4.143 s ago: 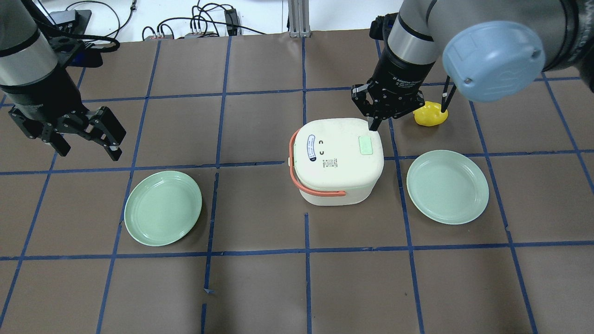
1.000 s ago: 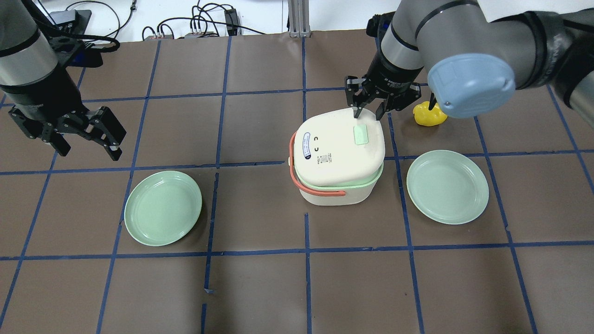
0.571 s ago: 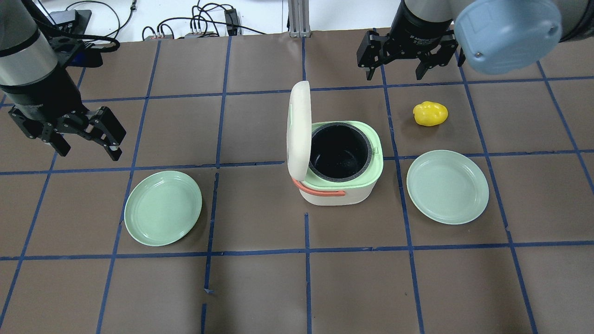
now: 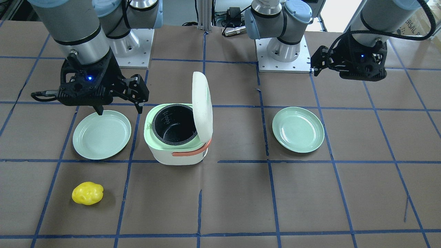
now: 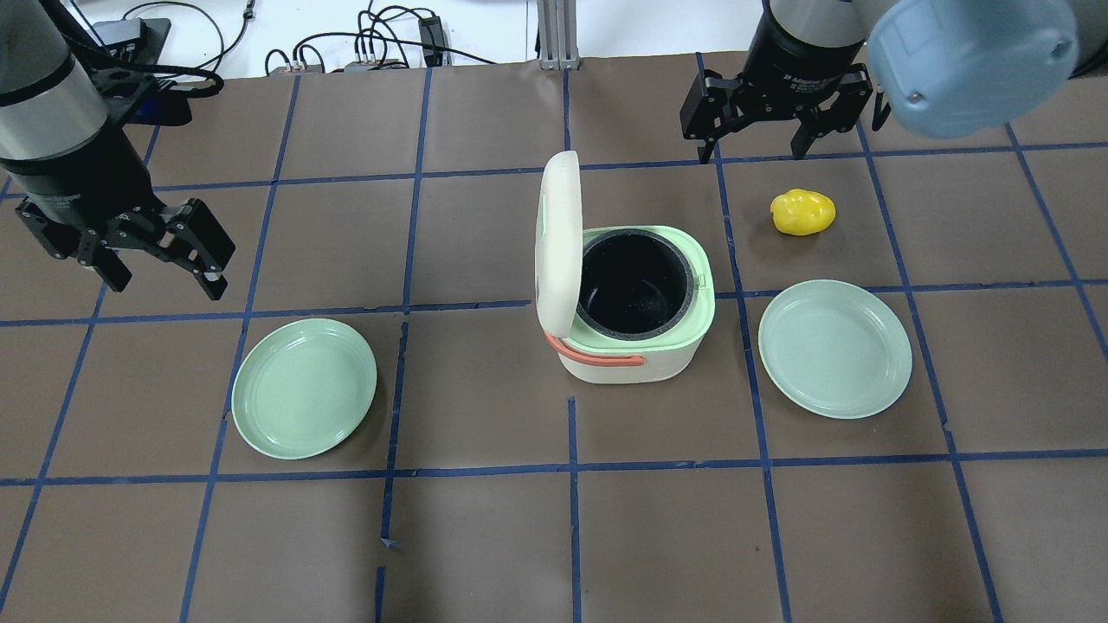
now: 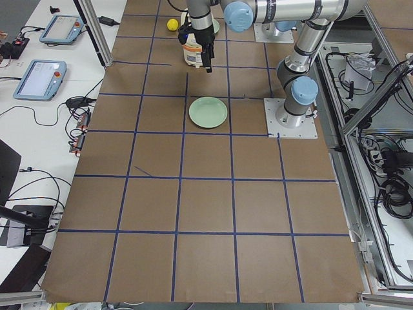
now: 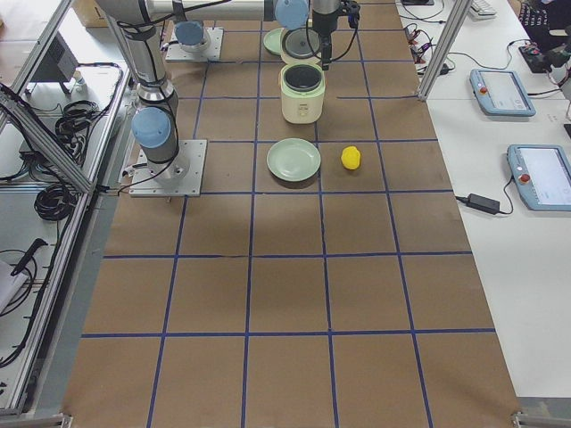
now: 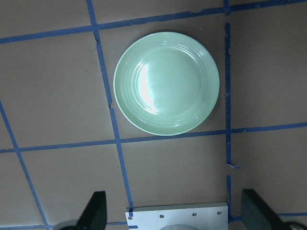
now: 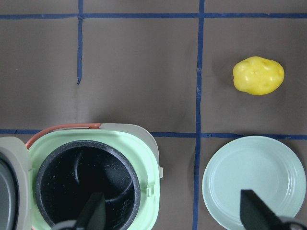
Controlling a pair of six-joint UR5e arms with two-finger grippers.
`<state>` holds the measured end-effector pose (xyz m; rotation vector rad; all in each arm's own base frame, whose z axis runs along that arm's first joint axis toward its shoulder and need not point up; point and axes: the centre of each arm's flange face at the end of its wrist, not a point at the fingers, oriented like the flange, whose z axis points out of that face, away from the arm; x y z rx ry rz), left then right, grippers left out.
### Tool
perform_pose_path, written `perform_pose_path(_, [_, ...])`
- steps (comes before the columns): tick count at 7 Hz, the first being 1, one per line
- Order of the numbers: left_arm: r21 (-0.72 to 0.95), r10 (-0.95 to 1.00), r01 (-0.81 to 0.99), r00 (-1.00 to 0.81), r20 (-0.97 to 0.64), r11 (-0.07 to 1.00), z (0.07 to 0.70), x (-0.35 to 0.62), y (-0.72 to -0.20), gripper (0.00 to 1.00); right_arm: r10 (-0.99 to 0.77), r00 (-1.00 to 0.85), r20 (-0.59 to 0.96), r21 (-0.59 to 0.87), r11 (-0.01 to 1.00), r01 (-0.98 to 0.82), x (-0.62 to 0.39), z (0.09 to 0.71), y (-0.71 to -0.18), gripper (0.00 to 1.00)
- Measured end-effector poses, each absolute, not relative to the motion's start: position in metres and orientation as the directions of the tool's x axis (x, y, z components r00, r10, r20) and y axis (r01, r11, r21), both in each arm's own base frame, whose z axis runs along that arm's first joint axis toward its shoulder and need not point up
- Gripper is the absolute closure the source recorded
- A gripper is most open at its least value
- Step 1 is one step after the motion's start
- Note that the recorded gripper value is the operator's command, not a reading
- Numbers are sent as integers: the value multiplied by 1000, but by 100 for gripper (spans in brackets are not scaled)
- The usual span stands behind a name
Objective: Press rice cooker button
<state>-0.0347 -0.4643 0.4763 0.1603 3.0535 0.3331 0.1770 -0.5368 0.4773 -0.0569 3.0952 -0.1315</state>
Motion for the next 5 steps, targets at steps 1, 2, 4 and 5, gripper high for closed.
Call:
perform_pose_path(1, [218,110,96,-992,-54,971,476,-35,-464,0,-57,-998,-38,-83,995,-53,172,477,-538,0])
perform_pose_path(2, [218,110,96,-992,-54,971,476,-35,-464,0,-67,-997,-38,-82,995,-63,166,476,-540,0])
perform_pose_path(4, [218,111,96,-992,-54,971,476,-35,-464,0,-69,-997,-43,-71,995,-66,161,471,-538,0])
perform_pose_path(5, [218,110,96,-992,-54,971,476,-35,-464,0,-69,-997,-46,-65,996,-66,161,467,-534,0])
